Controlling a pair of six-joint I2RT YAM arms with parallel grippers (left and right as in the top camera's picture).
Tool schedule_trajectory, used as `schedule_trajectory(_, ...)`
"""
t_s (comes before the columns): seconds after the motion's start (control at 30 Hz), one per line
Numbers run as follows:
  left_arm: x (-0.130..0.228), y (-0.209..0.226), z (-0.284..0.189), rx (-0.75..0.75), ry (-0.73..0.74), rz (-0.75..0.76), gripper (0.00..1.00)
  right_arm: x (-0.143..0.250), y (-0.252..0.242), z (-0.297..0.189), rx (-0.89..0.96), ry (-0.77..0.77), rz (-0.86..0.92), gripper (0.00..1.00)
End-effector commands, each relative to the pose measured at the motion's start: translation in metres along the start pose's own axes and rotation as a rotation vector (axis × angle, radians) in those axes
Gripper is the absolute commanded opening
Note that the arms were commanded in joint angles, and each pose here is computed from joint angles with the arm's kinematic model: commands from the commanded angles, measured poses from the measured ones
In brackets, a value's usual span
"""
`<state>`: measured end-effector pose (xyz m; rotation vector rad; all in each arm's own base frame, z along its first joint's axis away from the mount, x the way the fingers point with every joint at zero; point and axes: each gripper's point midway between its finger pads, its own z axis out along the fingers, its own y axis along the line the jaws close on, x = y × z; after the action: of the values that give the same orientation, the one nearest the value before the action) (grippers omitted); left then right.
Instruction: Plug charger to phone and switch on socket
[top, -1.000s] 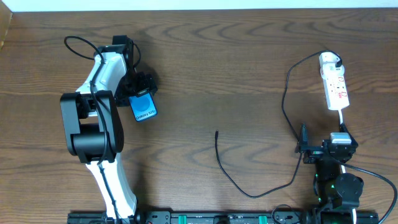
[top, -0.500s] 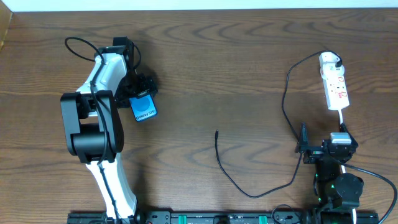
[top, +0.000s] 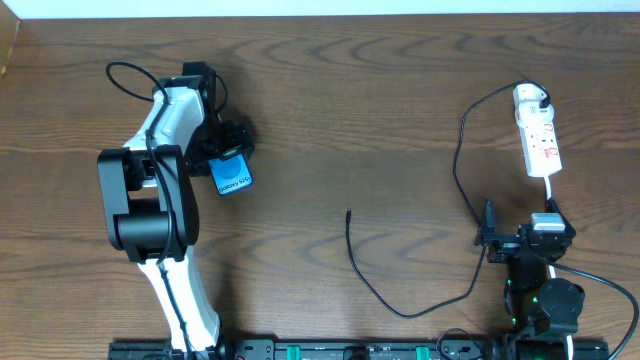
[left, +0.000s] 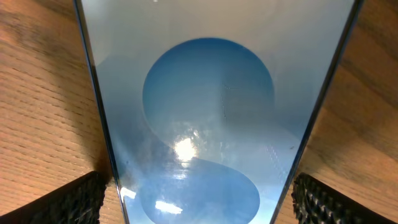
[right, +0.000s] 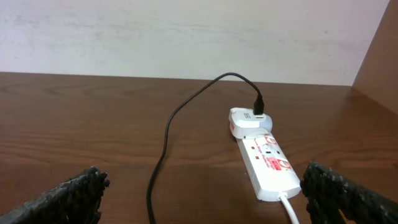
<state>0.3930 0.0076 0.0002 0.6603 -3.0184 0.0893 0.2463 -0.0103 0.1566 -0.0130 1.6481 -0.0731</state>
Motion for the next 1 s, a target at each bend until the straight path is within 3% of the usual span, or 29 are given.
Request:
schedule_trajectory(0.0,0.005,0.002,0.007,-0.007,0.026,0.004,0.96,0.0,0.002,0.0,-0.005,0.0,-0.005,0.99)
schedule_trajectory(0.97,0.009,0.005,0.034,-0.023,0.09,0.024,0.96,0.0,0.002,0.0,-0.005,0.0,-0.005,0.99)
